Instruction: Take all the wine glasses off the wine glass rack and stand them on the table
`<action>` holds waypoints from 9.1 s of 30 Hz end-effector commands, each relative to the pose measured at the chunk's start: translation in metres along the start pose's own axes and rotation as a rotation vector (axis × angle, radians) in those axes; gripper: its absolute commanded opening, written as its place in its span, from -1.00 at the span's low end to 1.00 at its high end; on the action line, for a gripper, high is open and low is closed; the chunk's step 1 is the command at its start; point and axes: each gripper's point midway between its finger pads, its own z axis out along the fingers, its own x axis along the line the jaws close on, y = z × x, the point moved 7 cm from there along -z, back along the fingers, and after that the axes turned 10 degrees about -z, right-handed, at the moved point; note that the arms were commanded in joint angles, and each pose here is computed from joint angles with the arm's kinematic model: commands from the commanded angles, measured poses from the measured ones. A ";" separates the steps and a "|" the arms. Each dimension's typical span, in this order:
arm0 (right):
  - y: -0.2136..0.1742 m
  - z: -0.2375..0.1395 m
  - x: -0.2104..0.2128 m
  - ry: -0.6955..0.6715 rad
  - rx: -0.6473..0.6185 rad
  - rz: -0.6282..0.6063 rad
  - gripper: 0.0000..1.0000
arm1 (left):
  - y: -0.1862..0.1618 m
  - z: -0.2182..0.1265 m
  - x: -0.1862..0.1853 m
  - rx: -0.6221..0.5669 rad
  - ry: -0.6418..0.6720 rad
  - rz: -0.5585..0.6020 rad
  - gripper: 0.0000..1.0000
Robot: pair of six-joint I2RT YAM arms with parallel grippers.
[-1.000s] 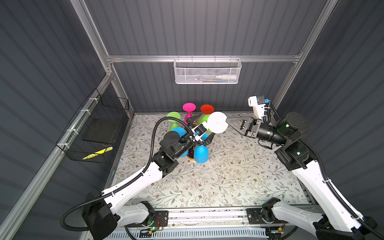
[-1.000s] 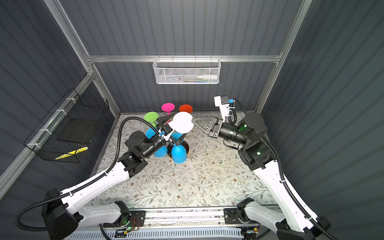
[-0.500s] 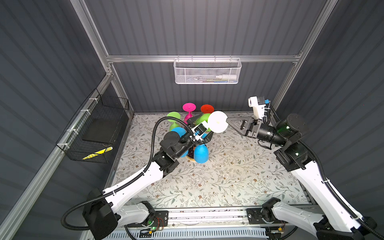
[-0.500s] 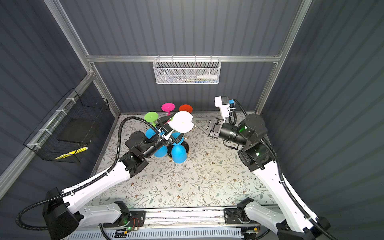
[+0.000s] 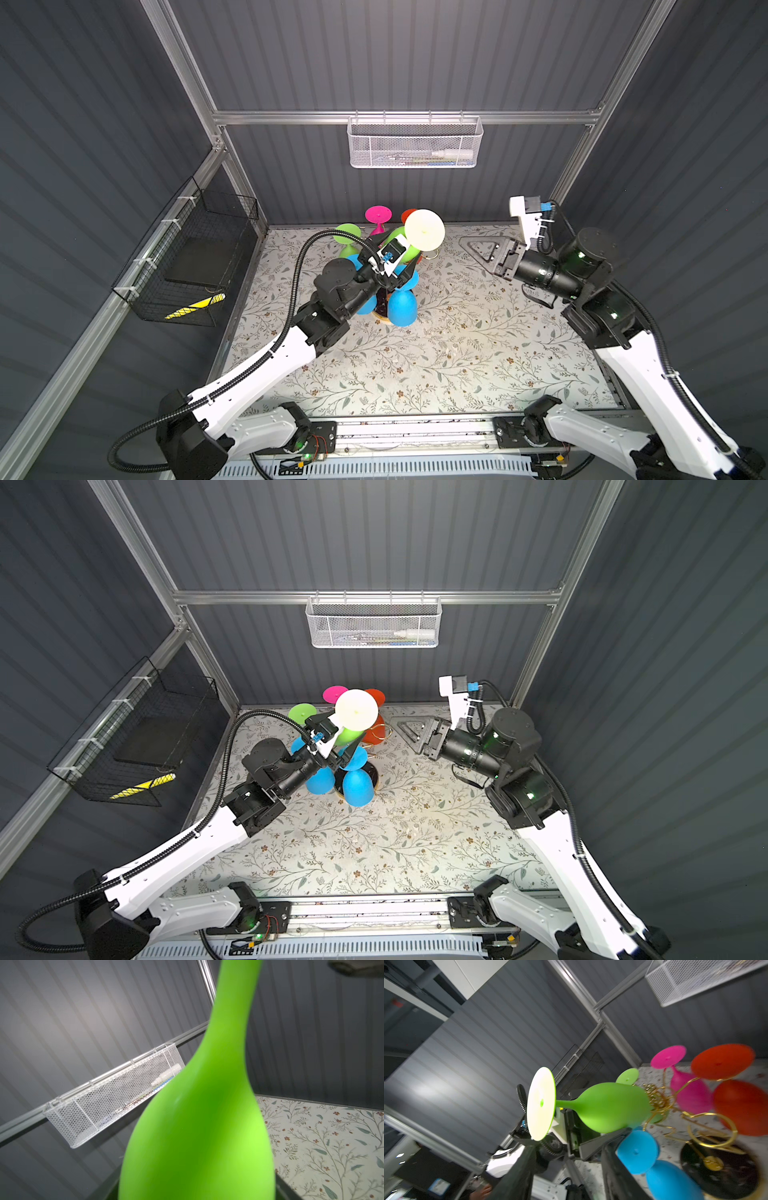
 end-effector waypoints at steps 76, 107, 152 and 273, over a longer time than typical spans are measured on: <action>-0.005 0.078 0.009 -0.122 0.129 -1.073 -0.61 | 0.041 -0.033 -0.007 0.699 -0.238 -0.295 0.52; 0.010 0.051 -0.020 -0.450 0.052 -0.854 -1.00 | 0.085 -0.105 0.024 0.057 -0.026 -0.215 0.97; -0.016 0.048 -0.015 -0.131 0.045 -0.629 -0.92 | 0.085 -0.081 0.016 0.056 -0.083 -0.284 -0.90; -0.106 -0.025 -0.077 -0.446 0.371 -0.314 0.98 | -0.239 -0.025 0.284 1.469 0.746 -0.690 -0.94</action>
